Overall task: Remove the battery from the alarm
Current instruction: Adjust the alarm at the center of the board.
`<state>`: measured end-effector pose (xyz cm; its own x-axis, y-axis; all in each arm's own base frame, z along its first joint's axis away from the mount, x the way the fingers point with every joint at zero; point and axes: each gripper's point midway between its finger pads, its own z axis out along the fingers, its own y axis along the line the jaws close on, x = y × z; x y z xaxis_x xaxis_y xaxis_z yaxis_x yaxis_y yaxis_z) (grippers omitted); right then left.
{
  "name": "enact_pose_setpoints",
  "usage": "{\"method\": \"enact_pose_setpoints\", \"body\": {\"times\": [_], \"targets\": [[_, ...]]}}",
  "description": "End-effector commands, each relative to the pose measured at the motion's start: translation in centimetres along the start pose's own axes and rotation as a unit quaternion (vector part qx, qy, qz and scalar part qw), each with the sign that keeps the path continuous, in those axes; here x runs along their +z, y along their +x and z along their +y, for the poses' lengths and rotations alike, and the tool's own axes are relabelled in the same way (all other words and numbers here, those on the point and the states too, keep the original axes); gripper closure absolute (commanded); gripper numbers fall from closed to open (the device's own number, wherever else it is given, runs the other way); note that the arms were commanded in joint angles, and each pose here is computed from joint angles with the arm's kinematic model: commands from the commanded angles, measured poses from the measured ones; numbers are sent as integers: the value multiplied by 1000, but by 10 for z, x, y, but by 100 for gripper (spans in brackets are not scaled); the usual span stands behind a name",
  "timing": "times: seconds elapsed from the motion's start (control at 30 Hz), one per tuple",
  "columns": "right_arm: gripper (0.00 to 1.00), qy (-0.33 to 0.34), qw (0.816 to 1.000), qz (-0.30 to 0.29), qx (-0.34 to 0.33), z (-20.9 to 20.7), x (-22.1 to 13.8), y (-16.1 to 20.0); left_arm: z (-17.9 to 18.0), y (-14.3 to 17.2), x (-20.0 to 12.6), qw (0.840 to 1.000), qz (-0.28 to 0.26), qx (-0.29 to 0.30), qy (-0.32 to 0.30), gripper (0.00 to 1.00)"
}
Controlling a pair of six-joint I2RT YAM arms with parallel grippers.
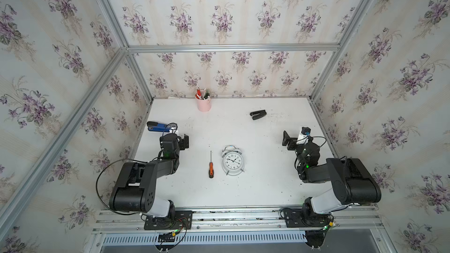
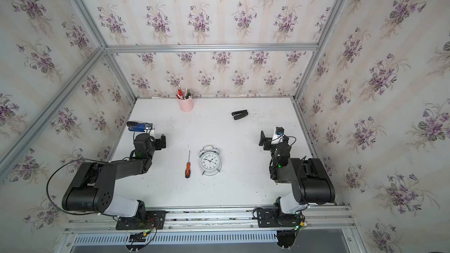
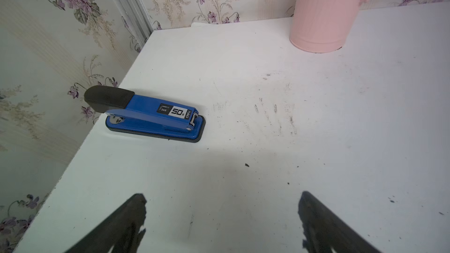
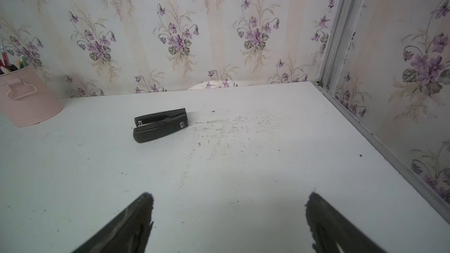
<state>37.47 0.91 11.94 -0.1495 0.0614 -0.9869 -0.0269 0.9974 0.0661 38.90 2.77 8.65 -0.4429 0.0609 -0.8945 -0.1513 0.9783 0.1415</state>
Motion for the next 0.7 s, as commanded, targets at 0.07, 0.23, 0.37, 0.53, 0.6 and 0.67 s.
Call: {"method": "enact_pose_setpoints", "body": {"times": [0.07, 0.23, 0.37, 0.53, 0.6, 0.67], "targets": [[0, -3, 1000, -5, -4, 1, 1, -4, 0, -7, 0, 1000, -14, -4, -1, 0], [0, -3, 1000, -3, -4, 1, 1, -2, 0, -7, 0, 1000, -14, -5, -1, 0], [0, -3, 1000, -3, -4, 1, 1, -2, 0, -7, 0, 1000, -13, -3, -1, 0], [0, -27, 999, 1, -21, 15, 3, -28, -3, -32, -5, 999, -38, 11, 12, 0], [0, 4, 999, 30, 39, 12, 9, -76, -2, -72, -29, 1000, 9, -4, 23, 0], [0, -18, 995, 55, 80, 24, 8, -112, -16, -106, -61, 993, 61, -59, 83, 0]]}}
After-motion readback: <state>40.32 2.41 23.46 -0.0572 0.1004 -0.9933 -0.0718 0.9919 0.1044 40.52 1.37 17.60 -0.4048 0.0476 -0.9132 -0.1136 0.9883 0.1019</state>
